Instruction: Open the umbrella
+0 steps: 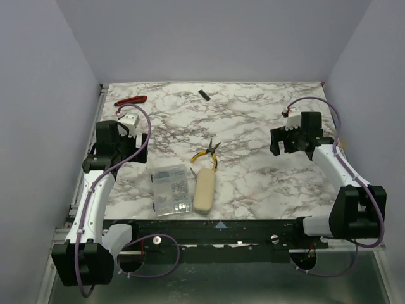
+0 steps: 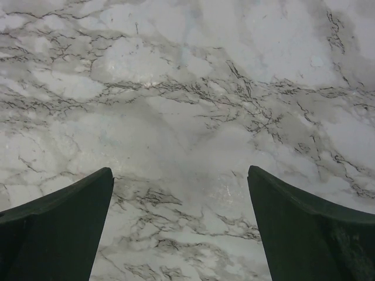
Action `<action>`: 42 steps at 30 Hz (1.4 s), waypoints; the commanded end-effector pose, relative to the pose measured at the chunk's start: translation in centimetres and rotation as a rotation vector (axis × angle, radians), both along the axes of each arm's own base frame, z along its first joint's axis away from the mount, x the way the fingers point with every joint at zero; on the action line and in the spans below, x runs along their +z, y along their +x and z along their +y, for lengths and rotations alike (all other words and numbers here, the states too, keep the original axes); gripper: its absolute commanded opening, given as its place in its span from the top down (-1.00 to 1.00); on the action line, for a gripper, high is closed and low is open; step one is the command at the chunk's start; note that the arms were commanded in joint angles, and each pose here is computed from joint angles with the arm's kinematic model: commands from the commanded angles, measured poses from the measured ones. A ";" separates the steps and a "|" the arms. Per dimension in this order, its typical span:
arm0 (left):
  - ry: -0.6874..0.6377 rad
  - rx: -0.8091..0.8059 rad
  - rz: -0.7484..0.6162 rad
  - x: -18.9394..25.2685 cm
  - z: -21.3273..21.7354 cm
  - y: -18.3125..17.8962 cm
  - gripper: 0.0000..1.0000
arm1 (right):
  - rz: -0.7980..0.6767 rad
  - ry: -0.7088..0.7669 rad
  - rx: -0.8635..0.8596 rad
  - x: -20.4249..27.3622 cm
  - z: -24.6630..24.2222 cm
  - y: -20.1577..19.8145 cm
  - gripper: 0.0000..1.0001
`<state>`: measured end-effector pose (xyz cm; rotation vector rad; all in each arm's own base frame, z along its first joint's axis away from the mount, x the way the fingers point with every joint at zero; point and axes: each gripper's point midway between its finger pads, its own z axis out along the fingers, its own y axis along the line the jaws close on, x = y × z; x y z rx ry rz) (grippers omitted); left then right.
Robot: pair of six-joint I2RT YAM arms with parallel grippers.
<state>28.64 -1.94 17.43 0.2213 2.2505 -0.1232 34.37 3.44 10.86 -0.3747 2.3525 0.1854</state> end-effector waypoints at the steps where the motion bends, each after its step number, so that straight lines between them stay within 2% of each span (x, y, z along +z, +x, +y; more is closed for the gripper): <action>1: 0.042 -0.091 -0.031 1.9 -0.4 0.8 -0.96 | -0.029 0.028 0.035 1.4 0.6 0.4 -1.00; 10: 0.062 -0.270 -0.048 2.9 -2.4 0.6 -0.97 | -0.030 0.061 0.057 1.7 1.3 0.5 -0.99; 13: 0.044 -0.387 -0.031 2.5 -4.5 -0.2 -0.97 | -0.030 0.061 0.057 1.8 1.3 0.6 -0.99; 24: 0.142 -0.882 0.094 -3.3 -13.7 -4.7 -0.97 | 0.026 0.072 0.107 0.8 1.9 -0.3 -1.00; 30: 0.285 -1.123 0.128 -7.1 -17.2 -7.5 -0.85 | 0.055 0.072 0.115 0.4 1.9 -0.8 -0.99; 42: 0.451 -1.272 0.174 -11.2 -20.3 -8.6 -0.68 | 0.074 0.058 0.100 0.2 1.6 -0.8 -1.00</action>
